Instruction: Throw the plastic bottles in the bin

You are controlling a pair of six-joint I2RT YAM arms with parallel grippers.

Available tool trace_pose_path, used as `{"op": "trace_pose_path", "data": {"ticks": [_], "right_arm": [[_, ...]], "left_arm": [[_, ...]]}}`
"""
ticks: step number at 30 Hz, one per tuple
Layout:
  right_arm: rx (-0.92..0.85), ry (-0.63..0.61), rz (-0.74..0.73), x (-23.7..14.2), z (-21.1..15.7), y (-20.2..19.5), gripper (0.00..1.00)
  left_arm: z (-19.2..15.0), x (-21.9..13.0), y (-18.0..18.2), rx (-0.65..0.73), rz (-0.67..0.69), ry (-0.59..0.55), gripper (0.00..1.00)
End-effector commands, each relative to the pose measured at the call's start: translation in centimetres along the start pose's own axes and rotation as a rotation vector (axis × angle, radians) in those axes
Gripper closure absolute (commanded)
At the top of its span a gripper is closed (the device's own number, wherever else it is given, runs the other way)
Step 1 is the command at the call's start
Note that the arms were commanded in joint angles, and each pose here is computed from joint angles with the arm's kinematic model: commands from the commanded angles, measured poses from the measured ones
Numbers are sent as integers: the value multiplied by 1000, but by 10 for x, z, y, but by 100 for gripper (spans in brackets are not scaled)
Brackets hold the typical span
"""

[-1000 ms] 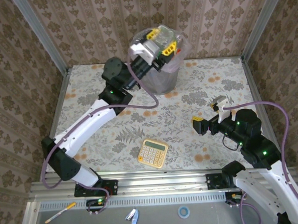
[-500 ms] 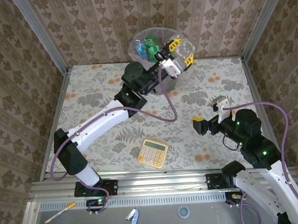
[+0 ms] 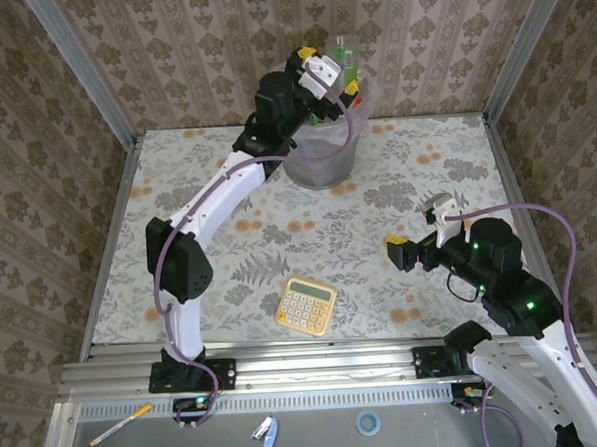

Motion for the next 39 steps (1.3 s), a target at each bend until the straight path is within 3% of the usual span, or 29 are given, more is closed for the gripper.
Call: {"op": "trace_pose_path", "data": {"ticks": [1,8,15,25,30,39], "right_arm": [[-19,-22,-1,-9,7,1,0],[0,-22,8,-4,2,3,0],[20,-27,14,-5,3,4,0],[57,-11,19,-1,0,4,0],[83,-13,12,6,4,1,0],[127,14,0,15,5,-3,0]], "left_arm": [[88,-40,8,-82,58,-125,0],[130,-84,21,-100,112,-175,0],[130,-102,39,-130,211,-135,0],[144,-184,32,-212,163,-189,0],[136,-226,32,-227,172,-187,0],[90,-281,40,-242,253,-104,0]]}}
Point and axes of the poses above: each hand's point on the last joint's axis, 136 mm out from that joint toward the fingers, its own x axis out along the fingers, its own y axis along the line the jaws close on, z = x × y, the point moved 1 cm from there along -x, back along the fingers, and after that the axes turned 14 degrees about -x, right-handed, at the moved point
